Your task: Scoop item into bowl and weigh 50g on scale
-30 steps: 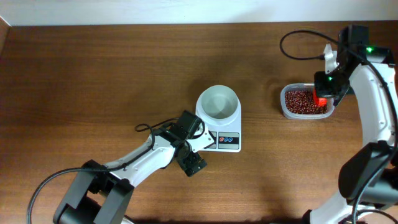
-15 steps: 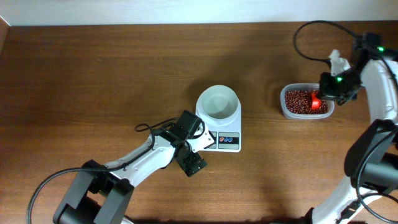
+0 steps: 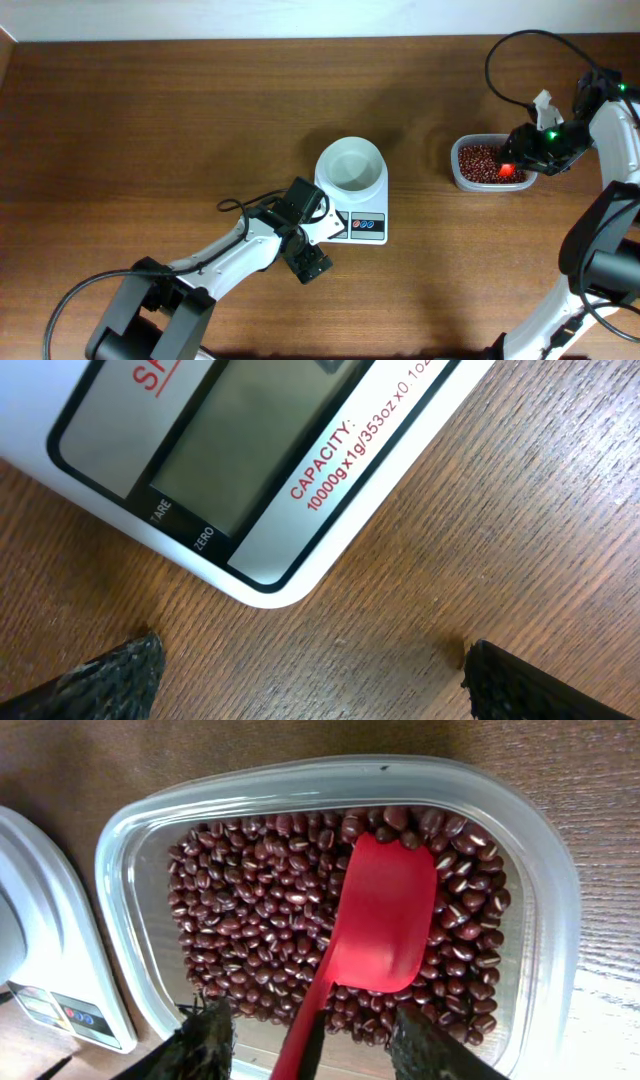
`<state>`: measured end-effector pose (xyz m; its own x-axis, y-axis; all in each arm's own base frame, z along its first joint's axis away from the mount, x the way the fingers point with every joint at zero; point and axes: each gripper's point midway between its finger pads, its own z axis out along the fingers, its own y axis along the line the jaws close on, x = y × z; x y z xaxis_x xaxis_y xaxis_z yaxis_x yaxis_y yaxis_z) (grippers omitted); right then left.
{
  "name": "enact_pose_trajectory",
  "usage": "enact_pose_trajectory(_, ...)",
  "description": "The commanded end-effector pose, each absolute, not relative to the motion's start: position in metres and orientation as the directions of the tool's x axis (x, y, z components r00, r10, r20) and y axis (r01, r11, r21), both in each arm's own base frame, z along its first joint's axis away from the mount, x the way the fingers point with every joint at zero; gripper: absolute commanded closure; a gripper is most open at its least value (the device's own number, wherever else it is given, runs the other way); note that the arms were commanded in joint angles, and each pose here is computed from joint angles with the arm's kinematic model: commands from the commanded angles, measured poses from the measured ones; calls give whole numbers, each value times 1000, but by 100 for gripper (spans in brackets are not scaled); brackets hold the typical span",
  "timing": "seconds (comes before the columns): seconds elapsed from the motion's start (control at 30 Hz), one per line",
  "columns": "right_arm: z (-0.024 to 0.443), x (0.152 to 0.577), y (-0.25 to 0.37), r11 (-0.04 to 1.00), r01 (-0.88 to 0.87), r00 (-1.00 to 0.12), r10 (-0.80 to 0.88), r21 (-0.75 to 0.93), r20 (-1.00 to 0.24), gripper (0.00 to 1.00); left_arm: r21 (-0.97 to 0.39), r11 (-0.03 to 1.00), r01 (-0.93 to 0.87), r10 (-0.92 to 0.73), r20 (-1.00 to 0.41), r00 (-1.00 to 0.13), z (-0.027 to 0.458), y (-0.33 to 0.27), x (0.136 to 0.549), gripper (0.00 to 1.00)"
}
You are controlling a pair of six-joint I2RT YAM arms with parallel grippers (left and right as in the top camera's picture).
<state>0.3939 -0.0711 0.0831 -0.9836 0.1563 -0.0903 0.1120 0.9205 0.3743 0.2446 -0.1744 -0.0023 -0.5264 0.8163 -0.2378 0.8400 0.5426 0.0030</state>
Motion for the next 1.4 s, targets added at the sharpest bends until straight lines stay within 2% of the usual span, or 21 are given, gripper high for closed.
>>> enact_pose_trajectory(0.0,87,399,-68,937,86,-986,129,340,-106,46,-54,532,845,825,-195,-531,-16,-173,229,1)
enact_pose_trajectory(0.1,84,400,-65,963,55,-992,83,263,-97,45,-53,532,845,825,-195,-531,-16,-173,229,1)
enact_pose_trajectory(0.2,90,405,-73,980,90,-989,109,175,-100,45,-54,532,845,825,-195,-531,-16,-173,229,1)
enact_pose_trajectory(0.37,124,409,-74,983,81,-983,106,163,-148,44,-53,532,845,825,-195,-531,-16,-173,229,1)
enact_pose_trajectory(0.43,126,401,-76,986,86,-987,104,141,-124,36,-53,532,845,825,-195,-531,-16,-173,229,1)
enact_pose_trajectory(0.5,121,397,-72,987,85,-990,99,138,-102,34,-54,532,845,825,-195,-531,-16,-173,229,1)
enact_pose_trajectory(0.6,118,397,-63,992,64,-993,74,113,-92,24,-54,532,845,825,-195,-531,-16,-173,229,1)
enact_pose_trajectory(0.7,117,399,-72,991,128,-988,124,-44,-90,16,-54,532,845,825,-195,-531,-16,-173,229,1)
enact_pose_trajectory(0.73,117,400,-68,992,118,-989,113,-49,-90,1,-54,532,845,825,-195,-531,-16,-173,229,1)
enact_pose_trajectory(0.87,117,406,-59,991,132,-986,128,-30,-110,1,-54,532,845,825,-195,-531,-16,-173,229,1)
enact_pose_trajectory(0.9,116,404,-59,991,133,-987,129,-31,-100,22,-54,532,845,825,-195,-531,-16,-173,229,1)
enact_pose_trajectory(0.97,111,398,-58,991,131,-989,129,-32,-77,44,-54,532,845,825,-195,-531,-16,-173,229,1)
enact_pose_trajectory(1.07,108,397,-59,993,115,-991,112,-38,-73,46,-53,532,845,825,-195,-531,-16,-173,229,1)
enact_pose_trajectory(1.2,108,397,-64,991,115,-991,110,-65,-75,69,-54,532,845,825,-195,-531,-16,-173,229,1)
enact_pose_trajectory(1.37,108,400,-65,991,116,-990,110,-70,-85,69,-54,532,845,825,-195,-531,-16,-173,229,1)
